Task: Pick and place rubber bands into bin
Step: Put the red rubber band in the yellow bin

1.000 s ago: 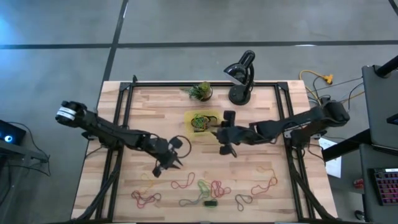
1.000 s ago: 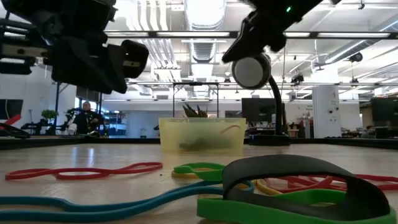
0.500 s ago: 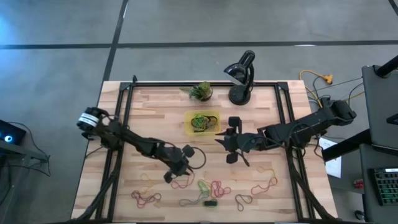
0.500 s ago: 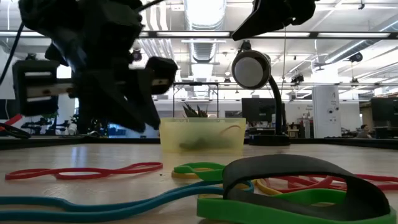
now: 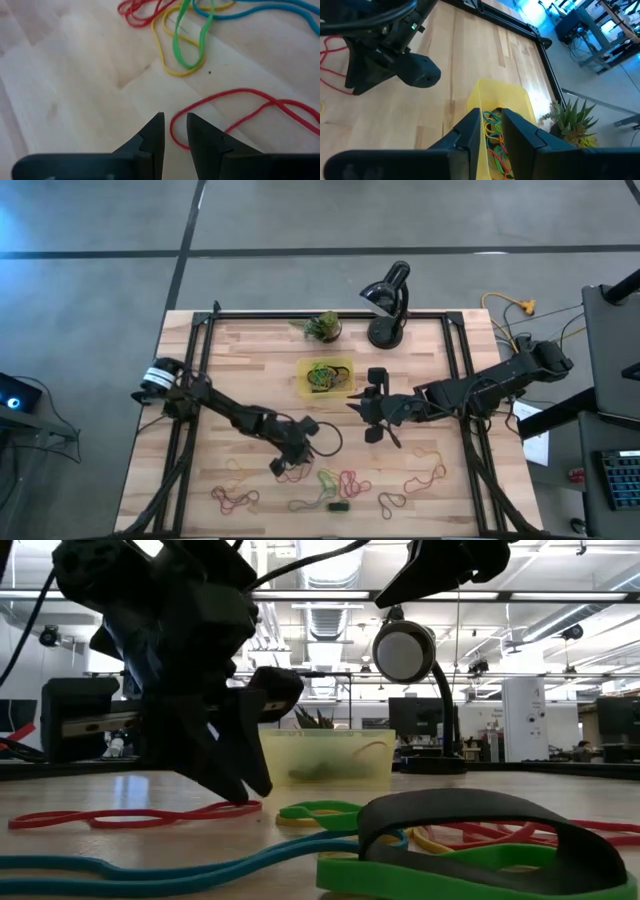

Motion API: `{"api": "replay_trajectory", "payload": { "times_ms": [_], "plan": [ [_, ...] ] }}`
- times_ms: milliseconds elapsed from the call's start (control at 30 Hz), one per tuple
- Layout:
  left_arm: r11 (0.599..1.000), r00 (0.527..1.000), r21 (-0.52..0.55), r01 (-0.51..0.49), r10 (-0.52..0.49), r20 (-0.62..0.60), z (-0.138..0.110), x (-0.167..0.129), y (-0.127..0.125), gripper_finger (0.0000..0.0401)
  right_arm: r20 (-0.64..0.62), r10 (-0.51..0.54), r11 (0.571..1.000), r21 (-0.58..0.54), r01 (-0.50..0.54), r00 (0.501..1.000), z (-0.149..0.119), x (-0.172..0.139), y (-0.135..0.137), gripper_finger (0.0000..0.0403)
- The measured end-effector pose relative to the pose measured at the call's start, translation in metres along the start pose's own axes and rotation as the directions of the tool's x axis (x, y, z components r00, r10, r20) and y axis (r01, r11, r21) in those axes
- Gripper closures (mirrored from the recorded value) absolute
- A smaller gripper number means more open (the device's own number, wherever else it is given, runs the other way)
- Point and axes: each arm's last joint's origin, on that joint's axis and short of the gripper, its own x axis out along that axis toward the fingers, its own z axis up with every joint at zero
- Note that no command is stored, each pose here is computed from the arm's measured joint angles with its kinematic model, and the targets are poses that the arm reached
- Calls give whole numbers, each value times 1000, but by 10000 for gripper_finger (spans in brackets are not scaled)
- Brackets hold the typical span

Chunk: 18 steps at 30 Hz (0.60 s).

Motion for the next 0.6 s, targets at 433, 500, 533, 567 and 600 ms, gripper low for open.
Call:
{"api": "replay_trajectory", "payload": {
  "times_ms": [433, 500, 533, 567, 600],
  "plan": [
    [984, 998, -176, 0, -12, -63, -11, -2, 10, 335, 0, 1, 1000, 11, -1, 1000, 0, 0, 0, 328],
    [985, 998, -175, 1, -13, -67, -12, -2, 10, 339, 0, 1, 1000, 10, -1, 1000, 0, 0, 0, 331],
    [985, 997, -172, 3, -16, -72, -12, -2, 10, 343, 0, 1, 1000, 11, -1, 1000, 0, 0, 0, 333],
    [987, 997, -163, 6, -19, -76, -12, -2, 10, 350, 0, 1, 1000, 11, -1, 1000, 0, 0, 0, 334],
    [988, 997, -156, 8, -20, -78, -12, -2, 10, 359, 0, 1, 1000, 12, -1, 1000, 0, 0, 0, 335]
  ]
}}
